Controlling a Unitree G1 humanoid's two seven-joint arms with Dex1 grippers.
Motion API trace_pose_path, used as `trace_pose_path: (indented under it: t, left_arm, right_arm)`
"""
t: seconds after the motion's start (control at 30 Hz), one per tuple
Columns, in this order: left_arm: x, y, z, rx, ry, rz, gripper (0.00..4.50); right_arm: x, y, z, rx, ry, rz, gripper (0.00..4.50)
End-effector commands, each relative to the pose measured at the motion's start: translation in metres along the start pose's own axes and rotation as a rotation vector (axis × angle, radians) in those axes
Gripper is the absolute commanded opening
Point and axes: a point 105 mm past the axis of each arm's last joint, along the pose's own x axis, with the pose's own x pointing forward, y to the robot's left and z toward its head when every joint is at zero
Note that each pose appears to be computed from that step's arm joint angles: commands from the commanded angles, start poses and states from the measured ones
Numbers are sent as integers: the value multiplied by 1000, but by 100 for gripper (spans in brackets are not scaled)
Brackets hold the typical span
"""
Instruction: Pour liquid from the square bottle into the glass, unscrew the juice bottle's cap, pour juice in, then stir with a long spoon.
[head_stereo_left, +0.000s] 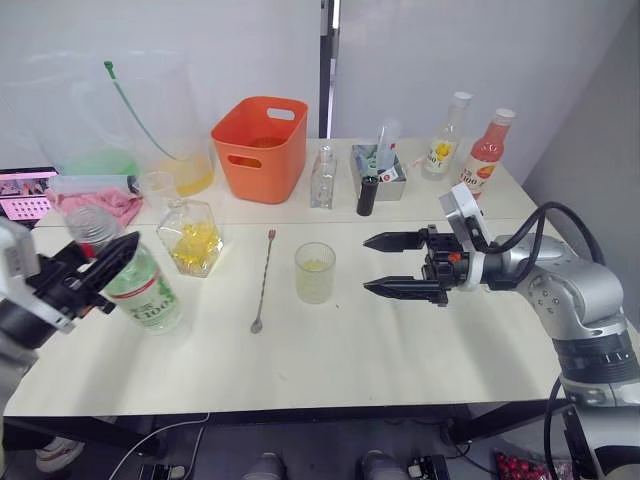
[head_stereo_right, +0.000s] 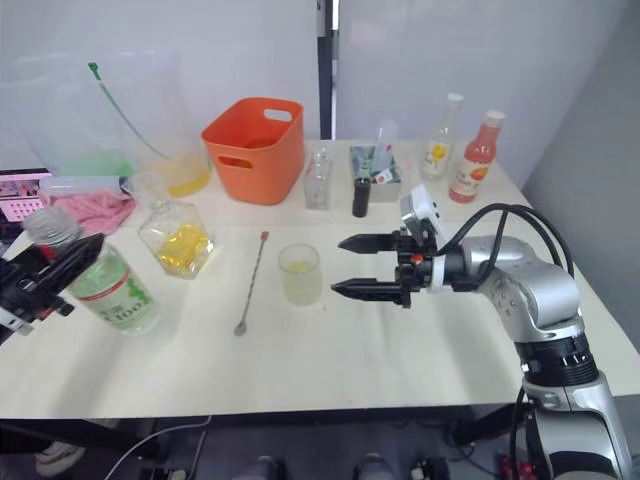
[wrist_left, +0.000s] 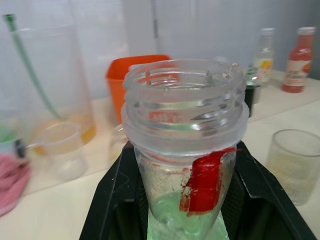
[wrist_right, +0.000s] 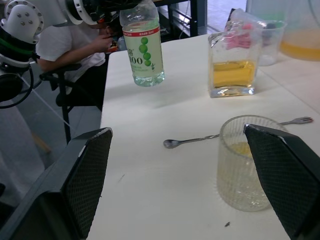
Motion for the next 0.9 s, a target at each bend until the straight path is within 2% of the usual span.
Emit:
trace_pose_path:
  t: [0.03, 0.2, 0.5, 0.8, 0.9]
  left_arm:
    - [-14, 24, 18, 23, -75, 114, 137]
    - [-10, 55, 8, 49, -4, 197, 137]
    - [50, 100, 4, 45, -14, 238, 137]
    - [103, 129, -20, 41, 17, 276, 137]
    - [117, 129, -26, 39, 28, 276, 137]
  right_arm:
    - [8, 9, 10, -45, -38, 42, 446]
    - [9, 18, 11, -23, -52, 65, 446]
    - [6, 27, 13, -12, -64, 3, 446]
    - [2, 34, 15, -17, -56, -69, 446]
    - [2, 36, 17, -24, -55, -89, 446]
